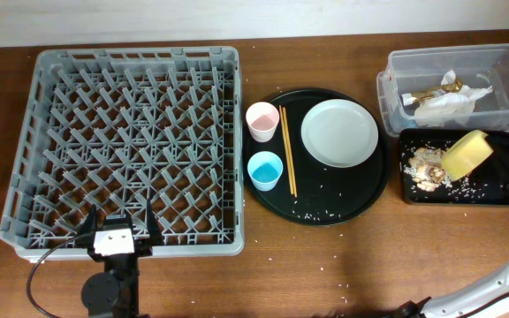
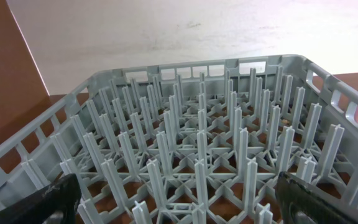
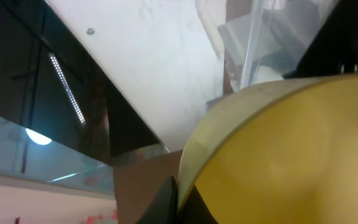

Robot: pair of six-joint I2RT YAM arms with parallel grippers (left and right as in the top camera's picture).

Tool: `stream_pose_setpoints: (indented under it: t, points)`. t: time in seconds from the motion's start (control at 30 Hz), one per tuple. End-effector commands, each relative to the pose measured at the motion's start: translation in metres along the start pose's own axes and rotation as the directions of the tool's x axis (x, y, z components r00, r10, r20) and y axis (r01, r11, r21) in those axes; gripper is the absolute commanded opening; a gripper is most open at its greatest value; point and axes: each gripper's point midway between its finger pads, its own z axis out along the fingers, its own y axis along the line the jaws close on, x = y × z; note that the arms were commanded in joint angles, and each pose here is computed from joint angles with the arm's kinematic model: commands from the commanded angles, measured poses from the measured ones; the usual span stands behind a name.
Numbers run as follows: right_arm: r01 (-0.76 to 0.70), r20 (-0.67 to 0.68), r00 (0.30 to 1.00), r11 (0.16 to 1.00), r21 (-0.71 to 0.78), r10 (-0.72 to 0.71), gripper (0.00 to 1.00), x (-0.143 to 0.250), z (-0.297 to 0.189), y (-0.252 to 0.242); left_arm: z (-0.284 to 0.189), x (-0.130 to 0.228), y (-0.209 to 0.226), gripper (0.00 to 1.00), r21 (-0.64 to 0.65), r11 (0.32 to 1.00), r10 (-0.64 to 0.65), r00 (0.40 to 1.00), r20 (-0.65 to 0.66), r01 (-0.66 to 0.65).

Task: Sort waste into correct bins and load items into the dishwasher rack
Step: 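Return the yellow bowl to the black tray with the right gripper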

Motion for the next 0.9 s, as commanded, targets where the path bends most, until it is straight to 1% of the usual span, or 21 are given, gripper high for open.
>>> stream_pose_setpoints:
  t: [0.0, 0.03, 0.07, 0.1, 0.13, 0.17, 0.2, 0.23, 0.27, 0.3, 0.33, 0.37, 0.43, 0.47, 0.5, 0.57, 0.67, 0.77, 0.8, 0.83, 0.87]
  points:
    - [0.111, -0.008, 0.994, 0.994, -0.007, -0.111, 0.04, 0.010, 0.001, 0.005, 0.000, 0.002, 0.001, 1.00, -0.004, 1.000, 0.016, 1.000, -0.005, -0.016]
    - [0.172, -0.013, 0.985, 0.985, -0.010, -0.172, 0.04, 0.021, 0.000, 0.014, 0.000, 0.002, 0.001, 1.00, -0.004, 1.000, 0.016, 1.000, -0.004, -0.016]
    - [0.287, -0.067, 0.957, 0.957, 0.054, -0.283, 0.04, 0.043, 0.002, 0.023, 0.000, 0.002, 0.001, 1.00, -0.004, 1.000, 0.016, 1.000, -0.004, -0.016]
    - [0.373, -0.122, 0.925, 0.922, 0.103, -0.360, 0.04, 0.062, 0.006, 0.031, 0.000, 0.002, 0.001, 1.00, -0.004, 1.000, 0.016, 1.000, -0.005, -0.016]
    - [0.476, -0.209, 0.872, 0.866, 0.150, -0.443, 0.04, 0.092, 0.018, 0.042, 0.000, 0.002, 0.001, 1.00, -0.004, 1.000, 0.016, 1.000, -0.004, -0.016]
    - [0.531, -0.265, 0.835, 0.832, 0.160, -0.482, 0.04, 0.111, 0.028, 0.049, 0.000, 0.002, 0.001, 1.00, -0.004, 1.000, 0.016, 1.000, -0.005, -0.016]
    - [0.618, -0.388, 0.757, 0.768, 0.167, -0.525, 0.04, 0.147, 0.055, 0.058, 0.000, 0.002, 0.001, 1.00, -0.004, 1.000, 0.016, 1.000, -0.005, -0.016]
    - [0.651, -0.451, 0.720, 0.738, 0.178, -0.527, 0.04, 0.163, 0.071, 0.058, 0.000, 0.002, 0.001, 1.00, -0.004, 1.000, 0.016, 1.000, -0.004, -0.016]
    - [0.695, -0.536, 0.681, 0.672, 0.257, -0.499, 0.04, 0.176, 0.096, 0.046, 0.000, 0.002, 0.001, 1.00, -0.004, 1.000, 0.016, 1.000, -0.004, -0.016]
    - [0.722, -0.595, 0.683, 0.520, 0.457, -0.424, 0.04, 0.178, 0.122, 0.016, 0.000, 0.002, 0.001, 1.00, -0.004, 1.000, 0.016, 1.000, -0.005, -0.016]
    - [0.714, -0.601, 0.698, 0.310, 0.628, -0.389, 0.04, 0.181, 0.139, -0.010, 0.000, 0.002, 0.001, 1.00, -0.004, 1.000, 0.016, 1.000, -0.004, -0.016]
    - [0.687, -0.598, 0.705, 0.160, 0.708, -0.382, 0.04, 0.189, 0.143, -0.024, 0.000, 0.002, 0.001, 1.00, -0.004, 1.000, 0.016, 1.000, -0.004, -0.016]
    - [0.671, -0.617, 0.689, 0.012, 0.742, -0.379, 0.04, 0.210, 0.154, -0.043, 0.000, 0.002, 0.001, 1.00, -0.004, 1.000, 0.016, 1.000, -0.004, -0.016]
    - [0.680, -0.647, 0.667, -0.054, 0.731, -0.369, 0.04, 0.224, 0.163, -0.061, 0.000, 0.002, 0.001, 1.00, -0.004, 1.000, 0.016, 1.000, -0.005, -0.016]
    - [0.695, -0.667, 0.649, -0.072, 0.716, -0.366, 0.04, 0.231, 0.173, -0.075, 0.000, 0.002, 0.001, 1.00, -0.004, 1.000, 0.016, 1.000, -0.004, -0.016]
    - [0.715, -0.691, 0.630, -0.080, 0.694, -0.355, 0.04, 0.238, 0.191, -0.100, 0.000, 0.002, 0.001, 1.00, -0.004, 1.000, 0.016, 1.000, -0.004, -0.016]
    - [0.699, -0.701, 0.661, -0.119, 0.705, -0.270, 0.04, 0.233, 0.199, -0.154, 0.000, 0.002, 0.001, 1.00, -0.004, 1.000, 0.016, 1.000, -0.004, -0.016]
    - [0.695, -0.707, 0.681, -0.133, 0.706, -0.190, 0.04, 0.228, 0.203, -0.190, 0.000, 0.002, 0.001, 1.00, -0.006, 1.000, 0.016, 1.000, -0.005, -0.016]
    - [0.694, -0.707, 0.686, -0.139, 0.707, -0.174, 0.12, 0.227, 0.202, -0.196, 0.000, 0.002, 0.003, 1.00, -0.015, 1.000, 0.016, 1.000, -0.006, -0.016]
    - [0.694, -0.707, 0.687, -0.138, 0.707, -0.166, 0.36, 0.228, 0.201, -0.197, 0.000, 0.000, 0.002, 1.00, -0.012, 1.000, 0.016, 1.000, 0.003, -0.016]
    - [0.701, -0.710, 0.688, -0.115, 0.704, -0.153, 0.43, 0.232, 0.202, -0.198, 0.000, -0.008, 0.003, 1.00, -0.016, 1.000, 0.016, 0.999, 0.036, -0.015]
